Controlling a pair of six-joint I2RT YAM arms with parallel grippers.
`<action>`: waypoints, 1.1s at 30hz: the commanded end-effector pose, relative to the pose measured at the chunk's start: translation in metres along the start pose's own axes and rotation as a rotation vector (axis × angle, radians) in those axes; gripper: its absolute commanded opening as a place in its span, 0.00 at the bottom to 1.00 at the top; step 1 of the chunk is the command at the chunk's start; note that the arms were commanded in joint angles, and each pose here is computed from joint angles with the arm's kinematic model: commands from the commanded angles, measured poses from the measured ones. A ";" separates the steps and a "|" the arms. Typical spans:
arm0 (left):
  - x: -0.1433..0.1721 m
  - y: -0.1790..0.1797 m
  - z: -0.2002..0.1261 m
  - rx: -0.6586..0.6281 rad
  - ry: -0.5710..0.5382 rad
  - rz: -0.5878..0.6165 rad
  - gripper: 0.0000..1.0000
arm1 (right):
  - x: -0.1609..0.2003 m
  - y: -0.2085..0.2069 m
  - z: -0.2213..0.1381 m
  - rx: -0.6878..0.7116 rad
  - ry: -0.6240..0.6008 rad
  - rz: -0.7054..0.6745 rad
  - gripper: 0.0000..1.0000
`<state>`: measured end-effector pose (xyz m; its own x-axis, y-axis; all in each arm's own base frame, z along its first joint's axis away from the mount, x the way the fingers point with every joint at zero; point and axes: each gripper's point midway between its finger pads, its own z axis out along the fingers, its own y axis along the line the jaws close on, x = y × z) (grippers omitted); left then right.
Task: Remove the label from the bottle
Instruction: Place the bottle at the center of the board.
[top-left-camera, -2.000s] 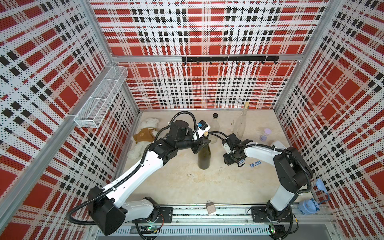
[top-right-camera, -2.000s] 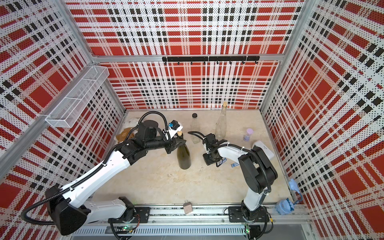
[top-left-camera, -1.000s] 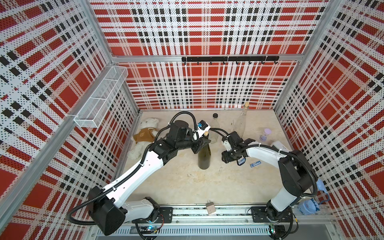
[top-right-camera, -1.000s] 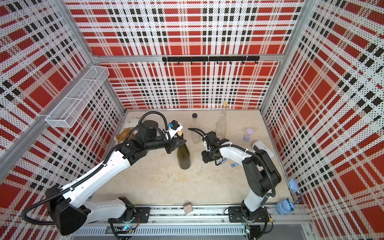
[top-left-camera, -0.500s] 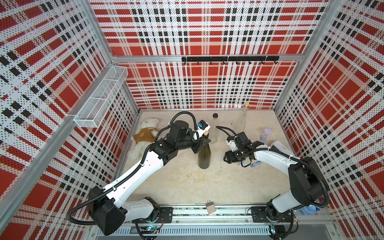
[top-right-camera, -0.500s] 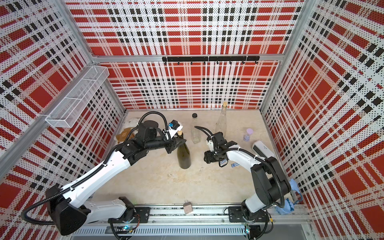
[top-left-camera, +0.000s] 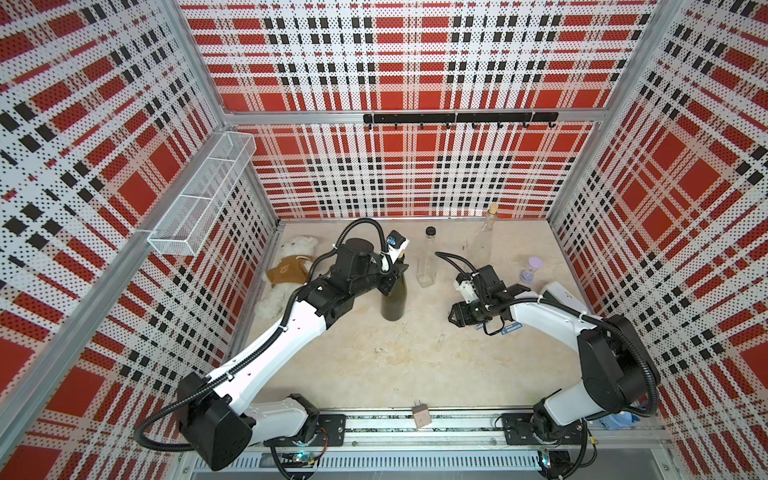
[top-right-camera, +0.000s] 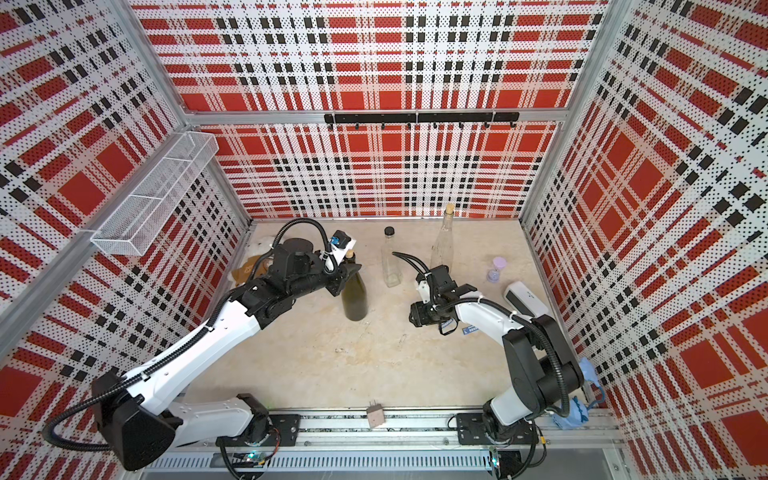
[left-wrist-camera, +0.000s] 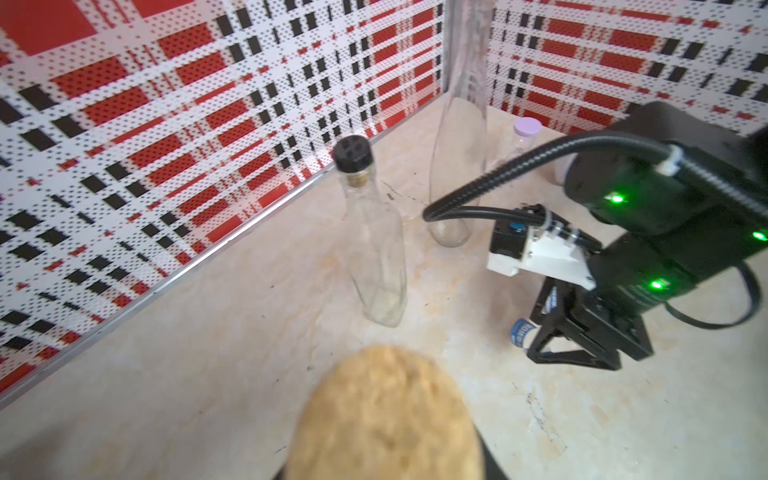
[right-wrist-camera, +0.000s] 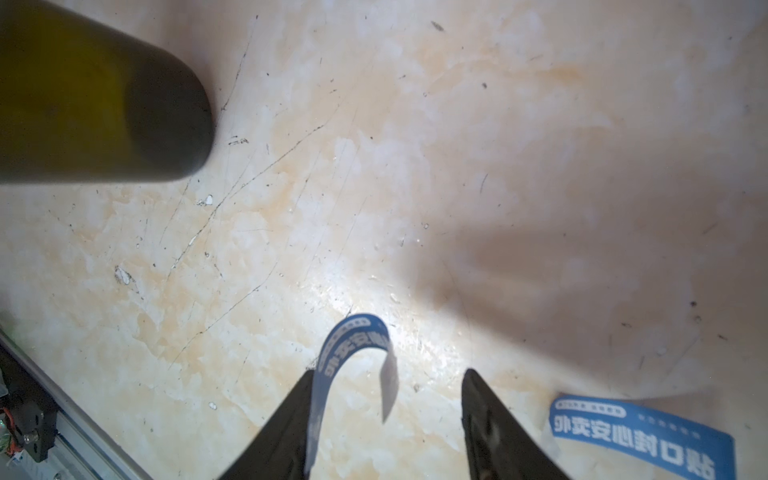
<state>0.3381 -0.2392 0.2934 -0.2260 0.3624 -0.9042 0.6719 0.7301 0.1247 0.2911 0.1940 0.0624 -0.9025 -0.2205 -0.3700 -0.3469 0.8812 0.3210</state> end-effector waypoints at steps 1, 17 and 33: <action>-0.034 0.032 0.003 -0.096 -0.126 0.016 0.00 | -0.008 0.005 -0.006 -0.024 -0.050 -0.007 0.58; -0.045 0.094 0.031 -0.119 -0.201 -0.114 0.00 | -0.005 0.001 -0.006 -0.012 -0.048 -0.006 0.58; -0.035 0.104 0.035 -0.134 -0.186 -0.141 0.30 | -0.006 -0.001 -0.003 -0.019 -0.045 -0.003 0.58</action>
<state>0.4332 -0.1972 0.2959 -0.2416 0.1822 -0.9531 0.5468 0.8370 0.0214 0.2929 0.1913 0.0646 -0.8981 -0.2076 -0.3878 -0.3445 0.8801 0.3266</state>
